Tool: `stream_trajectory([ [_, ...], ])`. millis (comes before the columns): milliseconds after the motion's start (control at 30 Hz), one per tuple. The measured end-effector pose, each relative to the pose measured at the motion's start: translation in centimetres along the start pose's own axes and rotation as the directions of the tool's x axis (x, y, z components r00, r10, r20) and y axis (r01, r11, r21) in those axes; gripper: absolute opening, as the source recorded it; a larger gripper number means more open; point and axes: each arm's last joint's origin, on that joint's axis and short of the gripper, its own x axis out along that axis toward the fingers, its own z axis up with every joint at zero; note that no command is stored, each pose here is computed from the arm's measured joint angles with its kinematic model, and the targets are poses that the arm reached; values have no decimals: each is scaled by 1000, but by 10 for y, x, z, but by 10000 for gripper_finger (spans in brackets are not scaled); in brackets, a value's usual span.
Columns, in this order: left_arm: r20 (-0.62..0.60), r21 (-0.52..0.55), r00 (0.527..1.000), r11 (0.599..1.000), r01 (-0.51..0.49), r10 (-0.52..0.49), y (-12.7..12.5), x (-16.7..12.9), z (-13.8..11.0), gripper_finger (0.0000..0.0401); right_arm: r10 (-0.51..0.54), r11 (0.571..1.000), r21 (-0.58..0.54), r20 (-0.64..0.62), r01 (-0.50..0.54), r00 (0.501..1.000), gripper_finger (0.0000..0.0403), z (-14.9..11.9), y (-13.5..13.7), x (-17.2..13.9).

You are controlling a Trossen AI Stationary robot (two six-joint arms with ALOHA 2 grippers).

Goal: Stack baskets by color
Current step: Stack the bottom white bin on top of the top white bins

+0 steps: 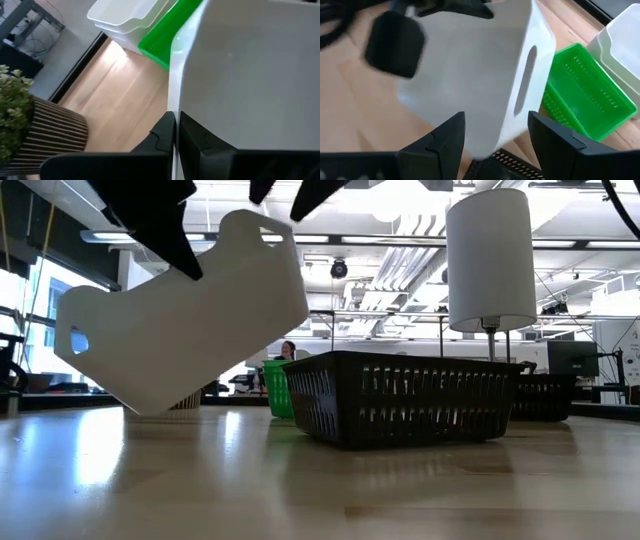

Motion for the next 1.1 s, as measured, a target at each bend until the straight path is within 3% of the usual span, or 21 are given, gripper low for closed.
stream_trajectory([
  [367, 42, -4, 997, 998, 64, -64, -9, -6, 1, 0, -28, 1000, 6, -65, 28, 998, 190, 6, -8, 21],
  [467, 50, 12, 997, 998, 56, -56, -9, -6, 1, 0, -24, 1000, 7, -78, 25, 997, 143, 6, -9, 23],
  [633, 46, 0, 997, 999, 55, -55, -8, -5, 2, 7, -11, 1000, -5, -116, 11, 993, 23, 7, -10, 24],
  [933, -19, -24, 994, 994, 103, -104, -9, -3, 2, 75, -21, 1000, -2, -113, 21, 993, 3, 8, -12, 26],
  [1100, -24, -145, 990, 980, 136, -141, -12, -1, 6, 130, -18, 999, -31, -118, 15, 993, 1, 8, -12, 26],
])
